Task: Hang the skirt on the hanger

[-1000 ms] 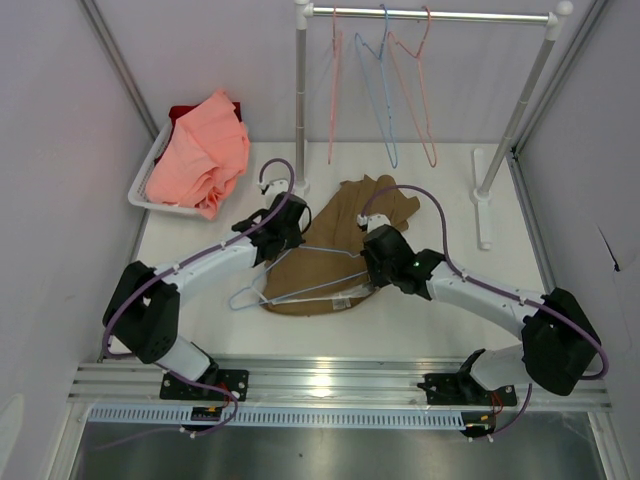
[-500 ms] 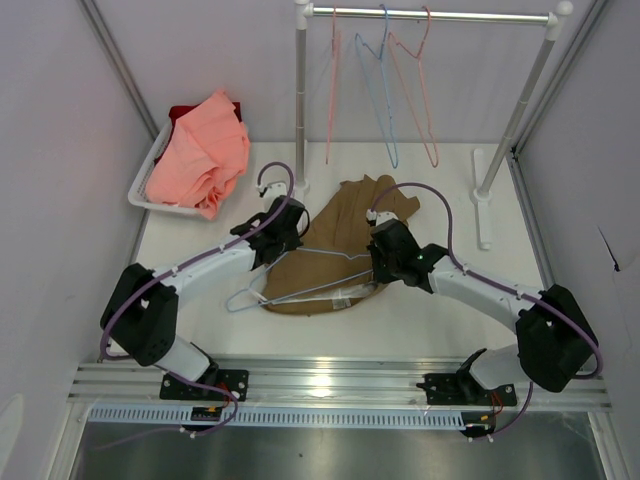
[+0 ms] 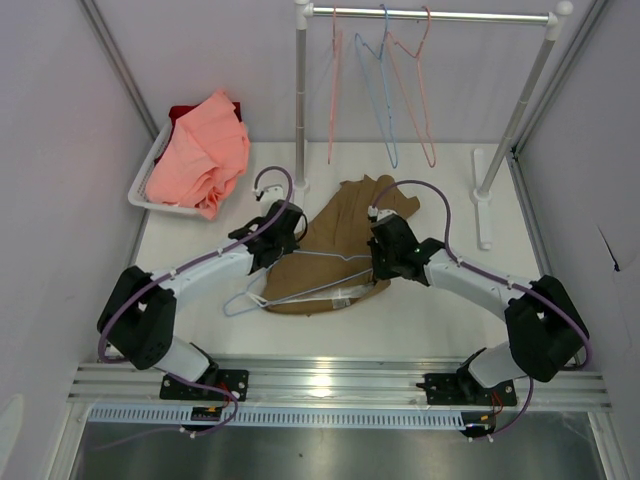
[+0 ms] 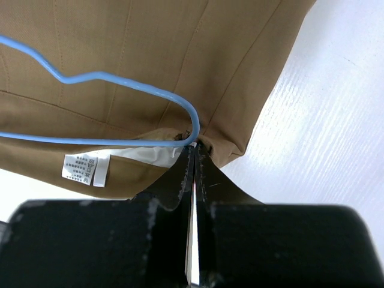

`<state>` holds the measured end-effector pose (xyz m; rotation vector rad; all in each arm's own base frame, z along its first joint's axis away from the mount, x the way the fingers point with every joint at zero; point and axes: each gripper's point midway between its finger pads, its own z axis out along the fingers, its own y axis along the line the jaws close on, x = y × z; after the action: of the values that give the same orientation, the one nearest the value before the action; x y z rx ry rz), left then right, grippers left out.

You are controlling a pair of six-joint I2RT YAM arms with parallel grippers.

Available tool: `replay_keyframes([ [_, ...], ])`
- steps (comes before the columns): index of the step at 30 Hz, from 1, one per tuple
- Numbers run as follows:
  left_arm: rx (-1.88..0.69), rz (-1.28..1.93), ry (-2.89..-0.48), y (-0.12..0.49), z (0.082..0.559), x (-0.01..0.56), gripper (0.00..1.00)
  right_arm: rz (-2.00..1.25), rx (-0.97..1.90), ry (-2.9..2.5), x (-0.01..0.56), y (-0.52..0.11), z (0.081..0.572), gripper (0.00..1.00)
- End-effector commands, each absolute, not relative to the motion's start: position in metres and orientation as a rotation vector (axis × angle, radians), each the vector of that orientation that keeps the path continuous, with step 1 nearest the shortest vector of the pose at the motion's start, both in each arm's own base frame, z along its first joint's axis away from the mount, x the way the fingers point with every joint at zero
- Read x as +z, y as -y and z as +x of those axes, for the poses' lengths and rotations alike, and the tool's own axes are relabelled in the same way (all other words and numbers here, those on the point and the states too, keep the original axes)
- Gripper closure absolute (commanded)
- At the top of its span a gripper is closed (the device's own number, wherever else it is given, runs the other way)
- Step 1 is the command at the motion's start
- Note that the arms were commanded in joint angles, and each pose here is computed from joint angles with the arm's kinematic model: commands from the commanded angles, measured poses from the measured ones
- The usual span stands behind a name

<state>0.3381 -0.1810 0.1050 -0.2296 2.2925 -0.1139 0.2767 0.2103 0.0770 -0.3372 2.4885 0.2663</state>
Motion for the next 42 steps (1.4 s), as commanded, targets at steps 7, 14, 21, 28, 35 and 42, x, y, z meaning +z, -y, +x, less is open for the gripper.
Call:
replay_keyframes([
  [7, -0.067, -0.235, -2.240, 0.168, 0.335, 0.112, 1.00, -0.281, 0.304, -2.470, 0.087, -0.219, 0.296, 1.00],
  [14, -0.058, -0.269, -2.205, 0.161, 0.332, 0.115, 1.00, -0.278, 0.296, -2.481, 0.087, -0.219, 0.299, 1.00],
  [21, -0.022, -0.257, -2.216, 0.159, 0.333, 0.110, 1.00, -0.269, 0.306, -2.476, 0.090, -0.218, 0.299, 1.00],
  [28, 0.021, -0.240, -2.204, 0.162, 0.335, 0.113, 1.00, -0.263, 0.330, -2.458, 0.100, -0.218, 0.297, 1.00],
  [35, 0.041, -0.201, -2.195, 0.170, 0.337, 0.114, 1.00, -0.262, 0.337, -2.460, 0.102, -0.218, 0.296, 1.00],
  [42, 0.094, -0.197, -2.189, 0.169, 0.338, 0.115, 1.00, -0.267, 0.341, -2.454, 0.107, -0.219, 0.294, 1.00],
])
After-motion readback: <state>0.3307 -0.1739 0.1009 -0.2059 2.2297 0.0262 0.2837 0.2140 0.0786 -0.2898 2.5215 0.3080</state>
